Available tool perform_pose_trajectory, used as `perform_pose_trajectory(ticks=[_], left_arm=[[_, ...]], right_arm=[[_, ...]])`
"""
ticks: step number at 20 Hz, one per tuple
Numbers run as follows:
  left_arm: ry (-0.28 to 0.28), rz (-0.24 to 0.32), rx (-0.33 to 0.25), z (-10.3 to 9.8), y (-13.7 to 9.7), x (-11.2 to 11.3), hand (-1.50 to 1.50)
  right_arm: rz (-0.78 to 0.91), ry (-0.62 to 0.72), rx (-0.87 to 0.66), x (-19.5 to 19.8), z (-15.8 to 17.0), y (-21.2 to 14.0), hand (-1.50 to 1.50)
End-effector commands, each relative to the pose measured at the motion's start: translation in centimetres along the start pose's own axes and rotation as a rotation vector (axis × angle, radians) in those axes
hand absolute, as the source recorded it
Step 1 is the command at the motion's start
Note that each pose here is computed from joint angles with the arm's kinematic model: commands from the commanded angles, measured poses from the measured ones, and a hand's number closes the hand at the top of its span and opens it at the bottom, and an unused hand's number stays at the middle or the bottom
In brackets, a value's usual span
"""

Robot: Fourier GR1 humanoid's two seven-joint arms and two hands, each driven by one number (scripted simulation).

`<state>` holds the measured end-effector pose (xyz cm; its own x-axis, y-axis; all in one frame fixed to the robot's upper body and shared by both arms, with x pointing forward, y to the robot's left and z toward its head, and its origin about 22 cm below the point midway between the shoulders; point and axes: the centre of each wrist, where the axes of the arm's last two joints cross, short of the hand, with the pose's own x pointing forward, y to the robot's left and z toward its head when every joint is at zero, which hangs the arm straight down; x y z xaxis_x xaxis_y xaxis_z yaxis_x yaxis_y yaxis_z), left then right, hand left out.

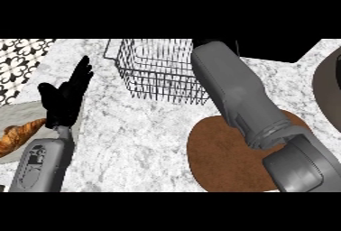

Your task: Pick the cupcake from the cutting board and place it in the basket

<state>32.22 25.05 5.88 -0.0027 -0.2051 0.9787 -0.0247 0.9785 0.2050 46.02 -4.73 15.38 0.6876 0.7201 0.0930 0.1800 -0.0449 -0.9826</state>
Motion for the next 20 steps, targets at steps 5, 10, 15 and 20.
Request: perform_pose_trajectory(ticks=[5, 10, 15, 20], left_arm=[[-0.004, 0.010, 0.001, 0.1, -0.5, -0.4, 0.00], [-0.002, -0.011, -0.012, 0.0, -0.3, 0.0, 0.00], [-0.005, -0.008, 0.003, -0.3, 0.0, 0.5, 0.00], [0.003, 0.010, 0.011, 0.2, -0.5, -0.4, 0.00]], right_arm=[[0.107, 0.172, 0.044, -0.7, 0.2, 1.8, 1.50], [0.117, 0.164, 0.057, -0.4, 0.3, 1.3, 1.50], [0.111, 0.167, 0.134, -0.5, 0.2, 1.5, 1.50], [0.108, 0.175, 0.167, -1.5, 0.1, 3.3, 1.50]])
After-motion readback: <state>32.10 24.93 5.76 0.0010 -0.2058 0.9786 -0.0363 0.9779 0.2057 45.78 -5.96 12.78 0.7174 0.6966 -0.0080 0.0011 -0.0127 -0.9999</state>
